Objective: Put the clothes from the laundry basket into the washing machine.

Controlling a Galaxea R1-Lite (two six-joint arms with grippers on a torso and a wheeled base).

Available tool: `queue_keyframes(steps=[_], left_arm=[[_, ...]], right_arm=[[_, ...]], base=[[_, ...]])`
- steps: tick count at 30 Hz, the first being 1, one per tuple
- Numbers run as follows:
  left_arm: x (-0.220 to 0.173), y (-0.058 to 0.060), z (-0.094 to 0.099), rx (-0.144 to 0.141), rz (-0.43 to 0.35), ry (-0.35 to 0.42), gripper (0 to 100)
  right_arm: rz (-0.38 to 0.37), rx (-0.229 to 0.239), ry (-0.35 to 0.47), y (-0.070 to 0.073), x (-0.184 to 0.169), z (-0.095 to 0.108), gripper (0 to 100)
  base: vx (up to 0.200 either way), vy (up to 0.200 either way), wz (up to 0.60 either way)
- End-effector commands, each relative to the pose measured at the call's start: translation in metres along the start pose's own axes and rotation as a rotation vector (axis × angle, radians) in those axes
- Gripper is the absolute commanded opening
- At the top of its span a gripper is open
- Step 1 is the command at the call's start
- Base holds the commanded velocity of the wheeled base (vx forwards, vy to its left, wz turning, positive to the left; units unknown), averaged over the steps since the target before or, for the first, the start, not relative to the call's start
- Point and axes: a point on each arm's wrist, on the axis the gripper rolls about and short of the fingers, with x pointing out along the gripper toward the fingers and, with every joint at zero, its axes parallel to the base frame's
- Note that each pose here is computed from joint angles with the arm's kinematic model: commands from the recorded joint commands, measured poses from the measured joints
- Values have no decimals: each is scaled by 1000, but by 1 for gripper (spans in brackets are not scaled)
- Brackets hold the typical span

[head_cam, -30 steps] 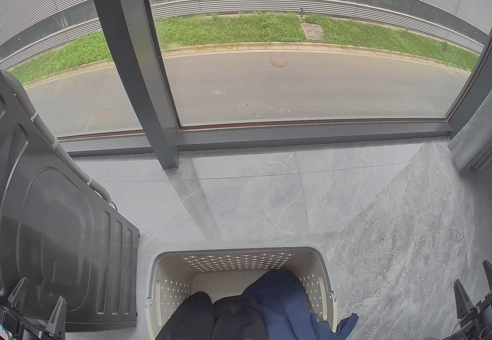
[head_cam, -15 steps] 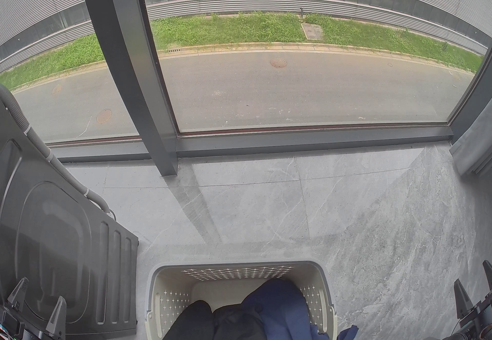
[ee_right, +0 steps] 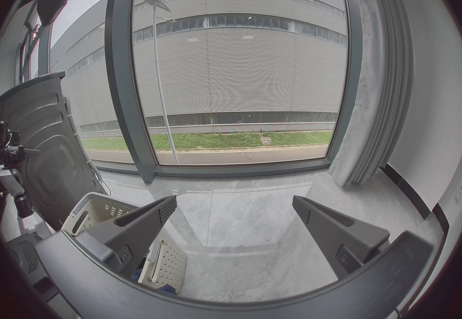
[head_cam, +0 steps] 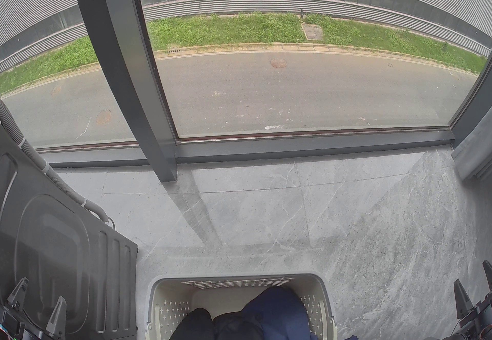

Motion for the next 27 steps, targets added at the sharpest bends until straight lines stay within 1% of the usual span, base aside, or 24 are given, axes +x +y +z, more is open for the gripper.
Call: queue_keyframes(steps=[1, 27], left_arm=[[0, 0, -4, -1, 0, 5, 100], [0, 0, -4, -2, 0, 5, 100]], right_arm=[[0, 0, 2, 0, 0, -5, 100], [-1, 0, 2, 0, 0, -5, 100]], base=[[0, 0, 0], [0, 0, 0]])
